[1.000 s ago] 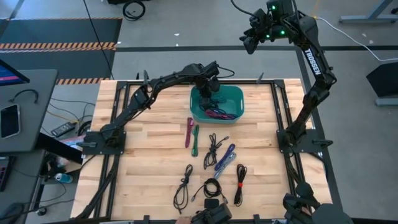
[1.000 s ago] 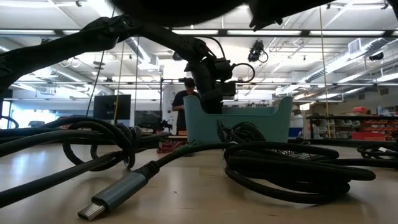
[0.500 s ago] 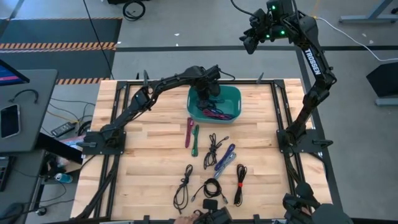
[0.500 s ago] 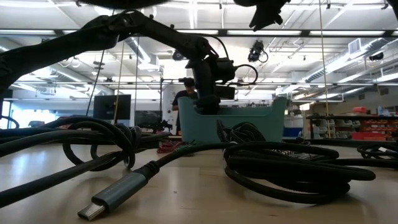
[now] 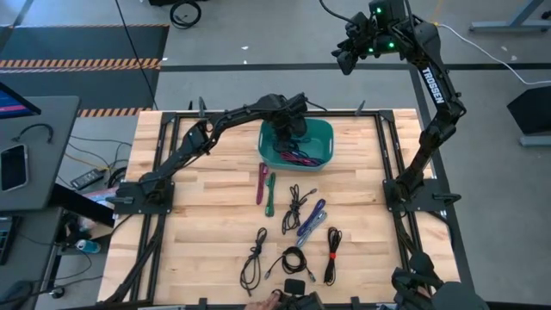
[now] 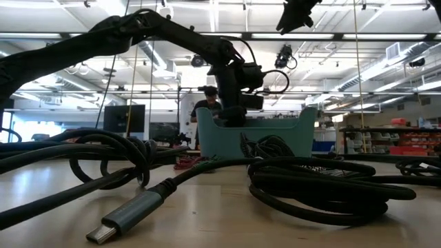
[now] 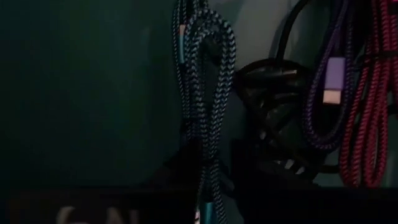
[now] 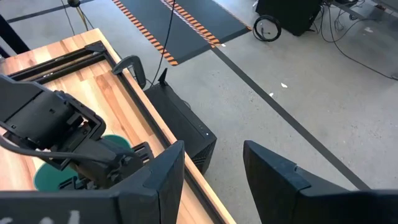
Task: Pick and place USB-C Cables
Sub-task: Put the blue charger cable into the green bin, then put the pink charger cable into the light blue bin
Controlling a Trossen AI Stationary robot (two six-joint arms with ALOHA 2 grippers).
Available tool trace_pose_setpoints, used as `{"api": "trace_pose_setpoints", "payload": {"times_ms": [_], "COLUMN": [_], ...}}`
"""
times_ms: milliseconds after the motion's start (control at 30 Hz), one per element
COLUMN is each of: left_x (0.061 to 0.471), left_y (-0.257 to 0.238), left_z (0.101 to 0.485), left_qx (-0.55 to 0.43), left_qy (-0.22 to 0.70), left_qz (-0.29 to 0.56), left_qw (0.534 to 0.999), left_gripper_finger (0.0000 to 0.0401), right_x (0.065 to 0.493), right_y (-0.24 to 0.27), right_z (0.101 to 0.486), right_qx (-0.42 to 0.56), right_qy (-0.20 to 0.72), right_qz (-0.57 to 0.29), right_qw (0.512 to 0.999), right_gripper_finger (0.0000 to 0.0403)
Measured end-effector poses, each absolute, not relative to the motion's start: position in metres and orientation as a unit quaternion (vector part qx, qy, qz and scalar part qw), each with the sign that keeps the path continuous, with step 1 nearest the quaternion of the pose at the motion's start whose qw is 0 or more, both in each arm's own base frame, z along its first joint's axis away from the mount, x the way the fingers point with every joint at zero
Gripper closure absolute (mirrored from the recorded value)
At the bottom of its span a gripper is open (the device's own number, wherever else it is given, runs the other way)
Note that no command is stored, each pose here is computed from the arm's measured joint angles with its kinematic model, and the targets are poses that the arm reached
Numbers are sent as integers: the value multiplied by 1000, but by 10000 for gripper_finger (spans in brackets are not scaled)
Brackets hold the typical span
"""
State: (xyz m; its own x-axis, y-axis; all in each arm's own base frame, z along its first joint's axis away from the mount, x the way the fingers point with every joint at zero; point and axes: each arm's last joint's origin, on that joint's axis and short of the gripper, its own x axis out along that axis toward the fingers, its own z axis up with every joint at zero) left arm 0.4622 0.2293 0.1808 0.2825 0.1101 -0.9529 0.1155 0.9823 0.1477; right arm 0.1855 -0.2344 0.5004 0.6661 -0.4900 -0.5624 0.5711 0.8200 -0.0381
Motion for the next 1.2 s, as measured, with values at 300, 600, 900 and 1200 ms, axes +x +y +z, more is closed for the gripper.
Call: {"api": "trace_pose_setpoints", "payload": {"times_ms": [300,600,900,1200], "left_x": [463,436,399,400], "left_y": [225,206,154,78], "left_z": [199,297,355,329], "left_qx": [97,-30,-160,-155], "left_qy": [595,504,488,572], "left_qz": [63,194,296,367], "left_qw": [795,841,805,717], "left_gripper_finger": [239,225,225,225], "right_x": [186,185,185,184], "right_y": [-234,-234,-234,-234], "right_z": [500,500,500,498], "right_qx": [63,57,44,19], "right_qy": [289,291,296,316], "right_qz": [-289,-287,-284,-274], "right_qw": [910,911,911,908], "right_gripper_finger": [232,232,232,232]}}
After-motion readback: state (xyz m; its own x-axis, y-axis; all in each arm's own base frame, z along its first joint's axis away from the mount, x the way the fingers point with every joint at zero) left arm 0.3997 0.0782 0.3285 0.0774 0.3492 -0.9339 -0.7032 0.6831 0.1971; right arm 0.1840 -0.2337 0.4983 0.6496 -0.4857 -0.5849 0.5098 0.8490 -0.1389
